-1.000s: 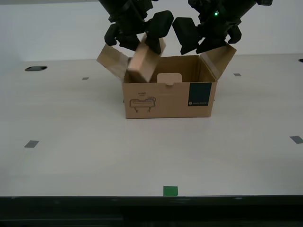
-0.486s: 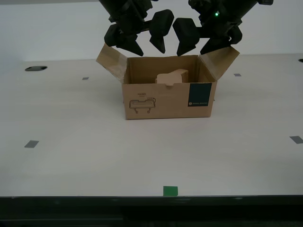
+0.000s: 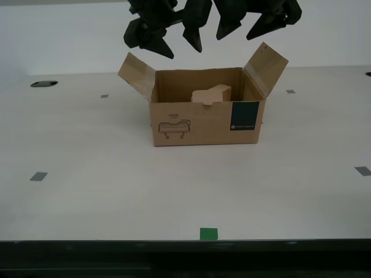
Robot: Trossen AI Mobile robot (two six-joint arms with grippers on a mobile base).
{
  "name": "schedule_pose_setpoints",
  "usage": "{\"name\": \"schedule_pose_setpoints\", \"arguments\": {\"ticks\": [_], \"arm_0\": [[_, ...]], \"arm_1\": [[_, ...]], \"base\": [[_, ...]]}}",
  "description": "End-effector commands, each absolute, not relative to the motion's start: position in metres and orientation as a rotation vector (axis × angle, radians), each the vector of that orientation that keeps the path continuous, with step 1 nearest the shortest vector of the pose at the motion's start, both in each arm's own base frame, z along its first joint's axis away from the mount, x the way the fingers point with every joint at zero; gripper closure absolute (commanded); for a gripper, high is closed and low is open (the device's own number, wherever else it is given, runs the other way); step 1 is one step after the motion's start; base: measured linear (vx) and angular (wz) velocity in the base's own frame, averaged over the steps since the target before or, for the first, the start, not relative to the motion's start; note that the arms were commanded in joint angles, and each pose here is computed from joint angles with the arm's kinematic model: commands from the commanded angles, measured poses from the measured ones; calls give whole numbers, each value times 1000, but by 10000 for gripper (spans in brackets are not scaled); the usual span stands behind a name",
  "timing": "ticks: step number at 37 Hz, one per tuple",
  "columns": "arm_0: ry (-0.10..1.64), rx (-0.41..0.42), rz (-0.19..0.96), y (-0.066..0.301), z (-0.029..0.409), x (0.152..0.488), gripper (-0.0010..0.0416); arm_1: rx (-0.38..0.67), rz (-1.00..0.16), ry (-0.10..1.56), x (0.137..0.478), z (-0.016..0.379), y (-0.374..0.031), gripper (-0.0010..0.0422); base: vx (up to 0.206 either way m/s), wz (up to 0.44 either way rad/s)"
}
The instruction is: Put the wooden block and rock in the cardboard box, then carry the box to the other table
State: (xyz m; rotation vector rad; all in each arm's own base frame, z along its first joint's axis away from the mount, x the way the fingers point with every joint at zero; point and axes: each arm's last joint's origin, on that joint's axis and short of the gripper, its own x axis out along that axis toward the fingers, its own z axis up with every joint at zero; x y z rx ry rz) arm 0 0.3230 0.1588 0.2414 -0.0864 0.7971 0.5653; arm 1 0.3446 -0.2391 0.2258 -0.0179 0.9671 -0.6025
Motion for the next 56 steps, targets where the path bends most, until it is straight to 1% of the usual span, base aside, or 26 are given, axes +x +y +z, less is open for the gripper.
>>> {"name": "schedule_pose_setpoints", "arguments": {"ticks": [1, 9, 18, 25, 31, 37, 43, 51, 56], "arm_0": [[813, -88, 566, 160, 255, 324, 11], [840, -92, 563, 160, 287, 326, 12], [852, -108, 563, 157, 327, 324, 12], [839, -98, 539, 145, 363, 321, 13], [807, -80, 506, 128, 397, 316, 24], [771, -79, 474, 109, 425, 309, 38], [746, -60, 429, 91, 443, 303, 47], [747, -42, 364, 66, 452, 295, 28], [800, -31, 333, 56, 448, 293, 18]], "arm_1": [[-13, -592, 1009, 344, 241, -238, 78], [-5, -591, 1022, 344, 284, -239, 78], [6, -621, 931, 346, 335, -237, 78], [9, -618, 893, 344, 366, -228, 78], [22, -608, 884, 341, 387, -216, 78], [26, -590, 871, 341, 398, -202, 78], [11, -550, 875, 343, 403, -184, 78], [-2, -488, 911, 346, 406, -157, 78], [-8, -458, 921, 348, 407, -144, 78]], "base": [[0, 0], [0, 0], [0, 0], [0, 0], [0, 0], [0, 0], [0, 0], [0, 0], [0, 0]]}}
